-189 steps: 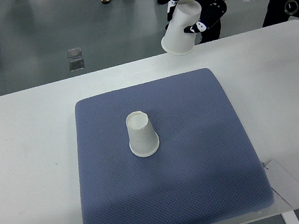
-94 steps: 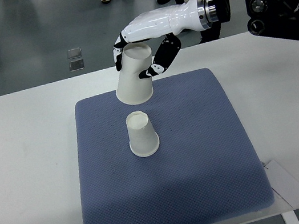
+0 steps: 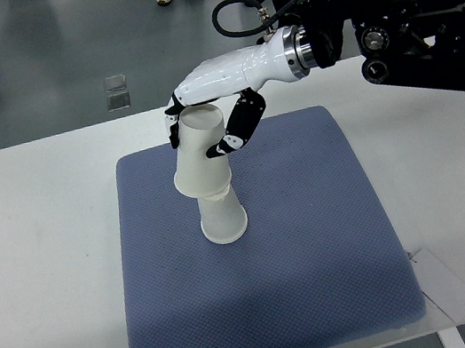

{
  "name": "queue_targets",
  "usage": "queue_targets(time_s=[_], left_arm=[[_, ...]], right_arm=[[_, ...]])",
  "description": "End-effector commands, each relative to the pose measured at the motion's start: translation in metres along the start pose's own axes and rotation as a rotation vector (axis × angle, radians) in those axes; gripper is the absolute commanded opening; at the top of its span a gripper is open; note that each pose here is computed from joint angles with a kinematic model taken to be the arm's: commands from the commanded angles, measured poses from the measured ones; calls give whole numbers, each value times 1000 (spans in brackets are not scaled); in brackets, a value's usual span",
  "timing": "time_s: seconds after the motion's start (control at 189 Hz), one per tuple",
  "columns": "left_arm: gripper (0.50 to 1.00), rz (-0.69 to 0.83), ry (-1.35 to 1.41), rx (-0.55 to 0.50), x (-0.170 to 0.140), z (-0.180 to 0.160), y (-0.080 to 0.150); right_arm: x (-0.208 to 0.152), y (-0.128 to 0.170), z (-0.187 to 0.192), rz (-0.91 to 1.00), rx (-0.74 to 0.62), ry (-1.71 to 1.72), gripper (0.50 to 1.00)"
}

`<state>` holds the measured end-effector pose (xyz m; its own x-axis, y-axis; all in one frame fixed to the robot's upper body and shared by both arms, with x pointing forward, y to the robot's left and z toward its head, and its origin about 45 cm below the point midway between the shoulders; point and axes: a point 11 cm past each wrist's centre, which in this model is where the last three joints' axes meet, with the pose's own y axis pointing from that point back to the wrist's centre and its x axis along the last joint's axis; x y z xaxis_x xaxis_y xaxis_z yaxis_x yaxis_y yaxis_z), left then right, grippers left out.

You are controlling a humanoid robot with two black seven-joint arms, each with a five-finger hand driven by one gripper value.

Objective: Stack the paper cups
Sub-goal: 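Lower the held cup onto the upside-down cup on the pad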

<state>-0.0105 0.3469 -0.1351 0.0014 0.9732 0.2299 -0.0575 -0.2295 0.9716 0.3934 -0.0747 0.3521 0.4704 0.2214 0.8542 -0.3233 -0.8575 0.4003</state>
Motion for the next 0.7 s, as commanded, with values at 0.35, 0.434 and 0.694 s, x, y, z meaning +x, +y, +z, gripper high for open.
queue_targets(time_s=[0.35,0.434,0.694], left_arm=[[1000,0,-2,0,0,0,0],[1000,0,0,0,0,0,0],[1000,0,0,0,0,0,0]], right_arm=[[-11,-5,3,-8,-18,56,500],[-12,-5,4,-13,-19,68,500],[-14,-6,4,-18,-20,72,500]])
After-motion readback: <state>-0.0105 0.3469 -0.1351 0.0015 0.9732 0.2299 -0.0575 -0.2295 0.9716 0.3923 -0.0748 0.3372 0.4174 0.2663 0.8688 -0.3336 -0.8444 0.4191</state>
